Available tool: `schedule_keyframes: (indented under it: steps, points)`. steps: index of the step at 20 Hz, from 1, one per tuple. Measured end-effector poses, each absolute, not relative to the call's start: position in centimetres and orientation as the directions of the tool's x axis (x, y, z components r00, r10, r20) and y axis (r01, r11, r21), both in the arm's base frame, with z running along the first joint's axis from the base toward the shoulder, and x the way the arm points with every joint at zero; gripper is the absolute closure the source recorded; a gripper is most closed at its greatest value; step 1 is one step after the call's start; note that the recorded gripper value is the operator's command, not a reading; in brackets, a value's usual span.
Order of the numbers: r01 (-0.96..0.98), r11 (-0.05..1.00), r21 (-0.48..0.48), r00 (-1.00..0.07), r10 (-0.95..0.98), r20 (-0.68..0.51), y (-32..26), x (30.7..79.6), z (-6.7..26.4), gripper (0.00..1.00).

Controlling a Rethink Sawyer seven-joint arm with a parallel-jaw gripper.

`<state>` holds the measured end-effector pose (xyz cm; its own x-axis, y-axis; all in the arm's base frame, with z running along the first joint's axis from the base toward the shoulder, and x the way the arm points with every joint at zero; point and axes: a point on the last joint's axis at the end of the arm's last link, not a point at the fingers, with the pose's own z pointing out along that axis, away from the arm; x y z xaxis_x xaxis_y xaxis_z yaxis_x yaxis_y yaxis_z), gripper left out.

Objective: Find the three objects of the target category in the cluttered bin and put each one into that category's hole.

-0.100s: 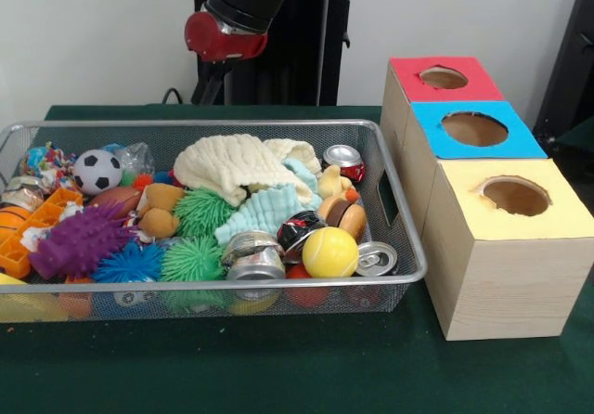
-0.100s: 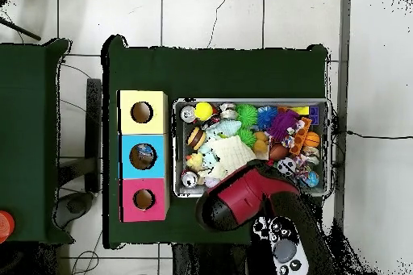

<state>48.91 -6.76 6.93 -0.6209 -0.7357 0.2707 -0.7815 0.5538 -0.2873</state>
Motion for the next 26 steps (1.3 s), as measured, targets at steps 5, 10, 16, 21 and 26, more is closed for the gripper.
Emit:
schedule_keyframes:
  steps: [5, 10, 16, 21, 26]
  points:
    - [-0.769, 0.571, -0.287, -0.637, -0.721, 0.272, -7.9, 48.7, 6.9, 0.00]
    - [-0.770, 0.566, -0.296, -0.636, -0.716, 0.286, -9.4, 48.3, 6.9, 0.00]
    - [-0.797, 0.520, -0.307, -0.601, -0.735, 0.314, -10.6, 47.8, 6.6, 0.00]
    - [-0.837, 0.453, -0.307, -0.542, -0.764, 0.350, -12.1, 47.1, 5.2, 0.00]
    - [-0.869, 0.403, -0.289, -0.488, -0.795, 0.359, -12.8, 46.4, 3.4, 0.00]
